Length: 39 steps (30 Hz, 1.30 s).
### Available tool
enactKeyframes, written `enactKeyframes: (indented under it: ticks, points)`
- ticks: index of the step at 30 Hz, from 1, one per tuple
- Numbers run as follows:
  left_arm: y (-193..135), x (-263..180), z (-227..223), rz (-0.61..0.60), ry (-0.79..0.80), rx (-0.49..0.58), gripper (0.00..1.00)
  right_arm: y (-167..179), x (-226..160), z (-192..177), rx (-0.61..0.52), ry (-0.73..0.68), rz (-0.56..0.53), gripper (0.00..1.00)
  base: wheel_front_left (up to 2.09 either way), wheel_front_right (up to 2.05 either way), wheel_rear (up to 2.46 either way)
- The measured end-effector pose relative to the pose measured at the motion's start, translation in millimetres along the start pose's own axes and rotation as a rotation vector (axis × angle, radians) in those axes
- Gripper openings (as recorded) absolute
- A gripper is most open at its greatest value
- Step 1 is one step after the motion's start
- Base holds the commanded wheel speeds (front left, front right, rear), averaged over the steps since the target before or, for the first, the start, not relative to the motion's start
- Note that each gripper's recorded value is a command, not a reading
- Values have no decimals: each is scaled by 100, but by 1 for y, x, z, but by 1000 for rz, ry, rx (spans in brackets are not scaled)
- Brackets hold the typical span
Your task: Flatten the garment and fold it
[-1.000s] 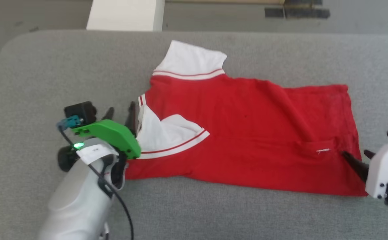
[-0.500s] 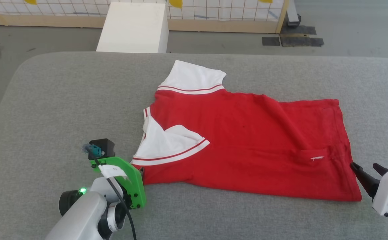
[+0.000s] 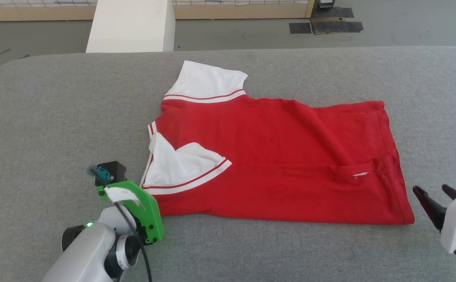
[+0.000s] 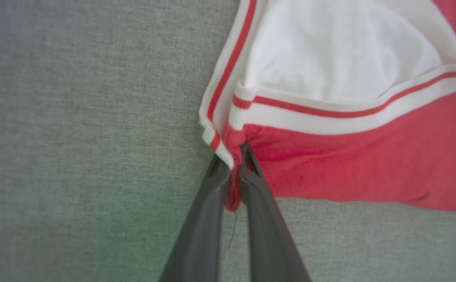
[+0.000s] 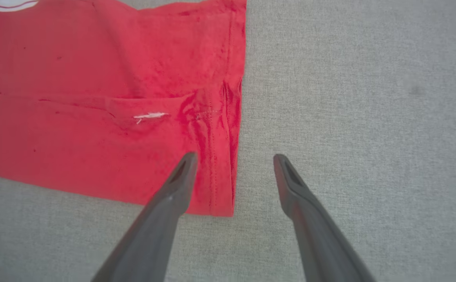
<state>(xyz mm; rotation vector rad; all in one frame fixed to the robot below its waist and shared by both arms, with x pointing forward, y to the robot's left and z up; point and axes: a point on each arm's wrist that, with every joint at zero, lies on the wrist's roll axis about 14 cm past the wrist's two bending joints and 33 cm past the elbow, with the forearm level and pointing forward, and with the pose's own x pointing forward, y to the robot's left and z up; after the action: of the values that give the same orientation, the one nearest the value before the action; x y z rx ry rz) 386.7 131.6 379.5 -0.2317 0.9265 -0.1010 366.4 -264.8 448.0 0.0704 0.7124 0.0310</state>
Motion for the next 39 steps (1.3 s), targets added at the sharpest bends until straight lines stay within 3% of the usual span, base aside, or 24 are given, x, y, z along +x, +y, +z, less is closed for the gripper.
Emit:
enactKeyframes:
  ticks: [6, 16, 24, 25, 26, 33, 39]
  points:
    - [-1, -13, 8, -15, -83, -42, 0, 2, 2, -23, -88, 124, -36, 100, 0, 0, 0]
    - [-2, -18, 7, -19, -99, -75, 0, 5, 31, -65, -132, 301, -70, 100, 0, 0, 0]
    - [-1, -12, 2, -15, -82, -83, 0, 14, 44, -71, -158, 326, -39, 100, 0, 0, 0]
    - [-2, -12, 3, -16, -85, -87, 0, 15, 45, -70, -161, 325, -33, 20, 0, 0, 0]
    - [-2, -13, 3, -16, -87, -86, 0, 15, 45, -68, -159, 320, -27, 0, 0, 0, 0]
    - [-2, -31, 15, -37, -142, -87, 0, 26, 35, -37, -115, 200, 30, 0, 0, 0, 0]
    - [4, -67, 29, -41, -220, -82, 0, 11, 5, 0, -123, 80, 4, 0, 0, 0, 0]
